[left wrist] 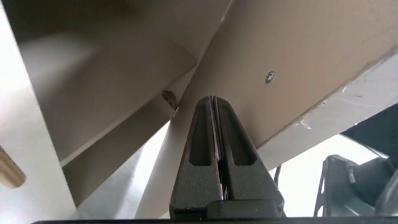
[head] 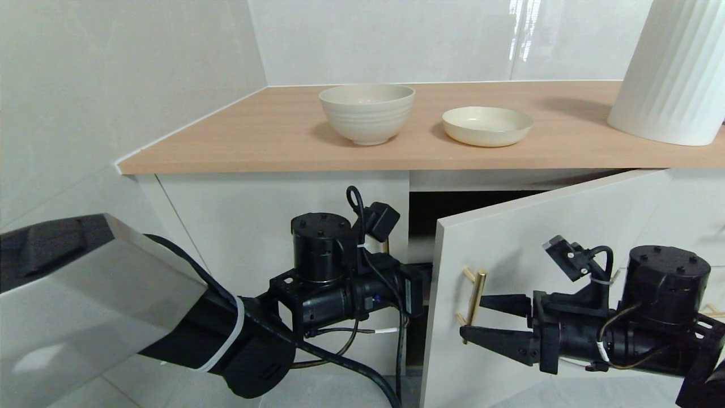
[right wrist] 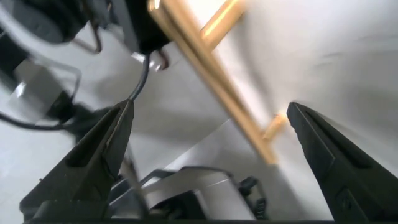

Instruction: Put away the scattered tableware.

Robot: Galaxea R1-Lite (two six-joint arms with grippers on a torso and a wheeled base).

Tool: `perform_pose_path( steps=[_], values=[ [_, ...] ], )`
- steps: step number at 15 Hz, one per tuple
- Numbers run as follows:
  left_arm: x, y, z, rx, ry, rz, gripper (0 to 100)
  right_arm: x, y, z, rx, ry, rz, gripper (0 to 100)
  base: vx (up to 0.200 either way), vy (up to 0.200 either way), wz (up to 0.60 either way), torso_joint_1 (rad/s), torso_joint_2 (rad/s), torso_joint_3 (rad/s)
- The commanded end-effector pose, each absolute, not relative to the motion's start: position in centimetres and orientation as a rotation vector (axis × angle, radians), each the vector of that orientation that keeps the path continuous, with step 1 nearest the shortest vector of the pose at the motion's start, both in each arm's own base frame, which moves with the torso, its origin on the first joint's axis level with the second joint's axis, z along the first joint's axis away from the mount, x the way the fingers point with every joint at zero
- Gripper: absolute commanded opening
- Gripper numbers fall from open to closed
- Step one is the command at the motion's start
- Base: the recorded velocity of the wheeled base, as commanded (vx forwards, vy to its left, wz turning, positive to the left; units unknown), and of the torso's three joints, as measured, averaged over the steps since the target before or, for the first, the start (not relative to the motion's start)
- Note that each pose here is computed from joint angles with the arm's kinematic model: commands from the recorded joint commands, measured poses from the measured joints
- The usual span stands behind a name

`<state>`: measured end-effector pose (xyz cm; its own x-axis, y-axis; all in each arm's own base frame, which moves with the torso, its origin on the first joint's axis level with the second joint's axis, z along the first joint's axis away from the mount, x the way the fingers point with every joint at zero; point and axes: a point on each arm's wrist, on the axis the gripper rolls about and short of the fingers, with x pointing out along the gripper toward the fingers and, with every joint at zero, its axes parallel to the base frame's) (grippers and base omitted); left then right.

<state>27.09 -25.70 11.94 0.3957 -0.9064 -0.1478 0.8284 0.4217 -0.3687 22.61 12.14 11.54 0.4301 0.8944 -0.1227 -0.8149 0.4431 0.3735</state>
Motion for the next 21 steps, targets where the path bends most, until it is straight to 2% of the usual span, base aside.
perform_pose_path(
  steps=[1, 5, 8, 12, 14, 17, 19, 21],
  values=[
    [26.8, -25.8, 12.2, -0.252, 0.349, -1.134, 0, 21.1, 10.8, 13.4, 0.264, 0.231, 1.016, 100, 0.000, 0.000, 0.00, 0.000, 0.00, 0.000],
    [26.8, -25.9, 12.1, -0.252, 0.349, -1.134, 0, 16.1, 8.6, 13.8, 0.262, 0.213, 0.995, 100, 0.000, 0.000, 0.00, 0.000, 0.00, 0.000],
    [26.8, -26.0, 12.2, -0.253, 0.344, -1.135, 0, 13.3, 7.4, 12.6, 0.269, 0.263, 0.991, 100, 0.000, 0.000, 0.00, 0.000, 0.00, 0.000],
    [26.7, -26.2, 12.3, -0.252, 0.341, -1.140, 0, 12.3, 6.9, 12.9, 0.271, 0.271, 0.985, 100, 0.000, 0.000, 0.00, 0.000, 0.00, 0.000],
    [26.8, -26.8, 12.4, -0.256, 0.337, -1.148, 0, 12.5, 7.0, 12.9, 0.271, 0.272, 0.983, 100, 0.000, 0.000, 0.00, 0.000, 0.00, 0.000],
    [26.5, -28.4, 13.4, -0.249, 0.355, -1.179, 0, 12.2, 6.9, 12.9, 0.271, 0.267, 0.984, 100, -0.200, 0.000, 0.00, 0.006, 0.00, 0.004],
    [26.3, -29.1, 13.1, -0.241, 0.385, -1.189, 0, 12.0, 6.8, 13.1, 0.269, 0.253, 0.981, 100, 0.000, 0.000, 0.00, 0.000, 0.00, 0.000],
    [26.8, -29.9, 13.0, -0.242, 0.375, -1.197, 0, 11.8, 6.6, 13.4, 0.269, 0.227, 0.979, 100, 0.000, 0.000, 0.00, 0.000, 0.00, 0.000]
  ],
)
